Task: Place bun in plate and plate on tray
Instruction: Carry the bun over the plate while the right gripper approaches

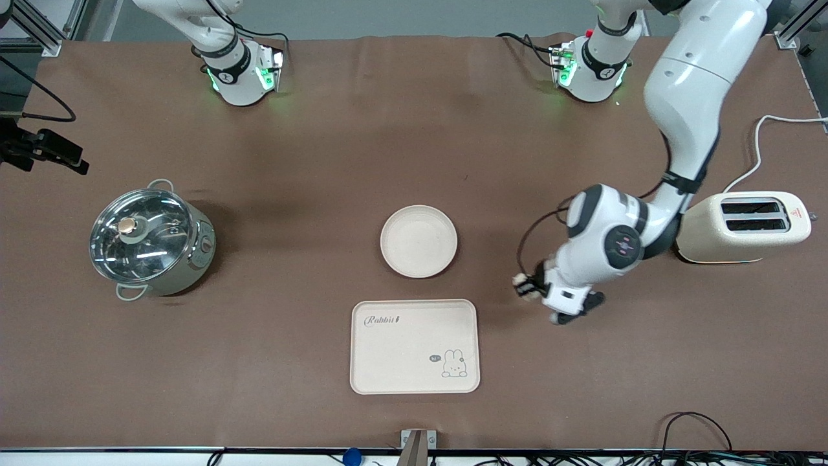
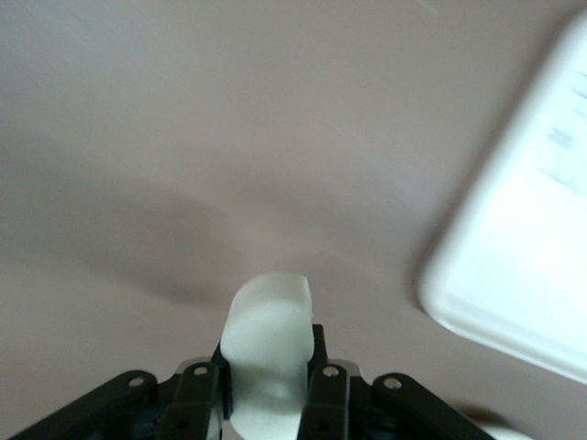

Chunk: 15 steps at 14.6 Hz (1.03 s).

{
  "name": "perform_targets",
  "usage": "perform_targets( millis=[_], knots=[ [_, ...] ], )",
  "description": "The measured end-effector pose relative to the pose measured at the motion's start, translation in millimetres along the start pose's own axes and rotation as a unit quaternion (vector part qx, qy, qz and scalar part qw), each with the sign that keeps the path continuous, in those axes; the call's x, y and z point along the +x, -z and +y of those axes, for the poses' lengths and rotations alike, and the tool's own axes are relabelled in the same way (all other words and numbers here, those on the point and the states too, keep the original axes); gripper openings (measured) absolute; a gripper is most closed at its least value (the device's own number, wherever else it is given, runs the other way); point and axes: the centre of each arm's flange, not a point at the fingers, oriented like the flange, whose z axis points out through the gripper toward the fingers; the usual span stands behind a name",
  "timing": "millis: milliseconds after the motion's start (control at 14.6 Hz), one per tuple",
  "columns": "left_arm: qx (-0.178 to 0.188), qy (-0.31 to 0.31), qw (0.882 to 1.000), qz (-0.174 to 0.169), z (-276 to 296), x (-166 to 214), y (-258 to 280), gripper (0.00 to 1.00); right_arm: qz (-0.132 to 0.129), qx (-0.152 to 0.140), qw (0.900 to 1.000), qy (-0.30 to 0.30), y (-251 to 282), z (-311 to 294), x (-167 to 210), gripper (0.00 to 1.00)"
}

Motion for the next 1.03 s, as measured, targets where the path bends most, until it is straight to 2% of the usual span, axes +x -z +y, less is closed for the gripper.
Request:
perform_targets(
  millis=[137,274,479,616,753,822,1027],
  knots=[
    [-0.008,0.009,1.0,-0.008,46,-52,-2,0.33,-0.001,0.001,1.0,0.0,-2,0,0,1.0],
    [-0.002,0.011,1.0,-0.019,83,-112,-19,0.33,-0.003,0.019,1.0,-0.009,-5,-7,1,1.0],
    [0.013,0.002,0.999,-0.038,107,-171,-57,0.37,0.014,0.039,0.999,-0.034,-28,-46,13,1.0],
    [0.028,-0.003,0.999,-0.043,105,-181,-81,0.38,0.014,0.056,0.998,-0.036,-66,-79,31,1.0],
    [0.049,-0.006,0.998,-0.036,99,-184,-104,0.42,0.006,0.103,0.993,-0.054,-119,-102,54,1.0],
    [0.058,-0.01,0.998,-0.03,96,-186,-114,0.42,0.004,0.117,0.991,-0.07,-149,-111,64,1.0],
    [0.065,-0.017,0.998,-0.017,98,-190,-122,0.67,0.002,0.119,0.987,-0.107,-230,-161,73,1.0]
  ],
)
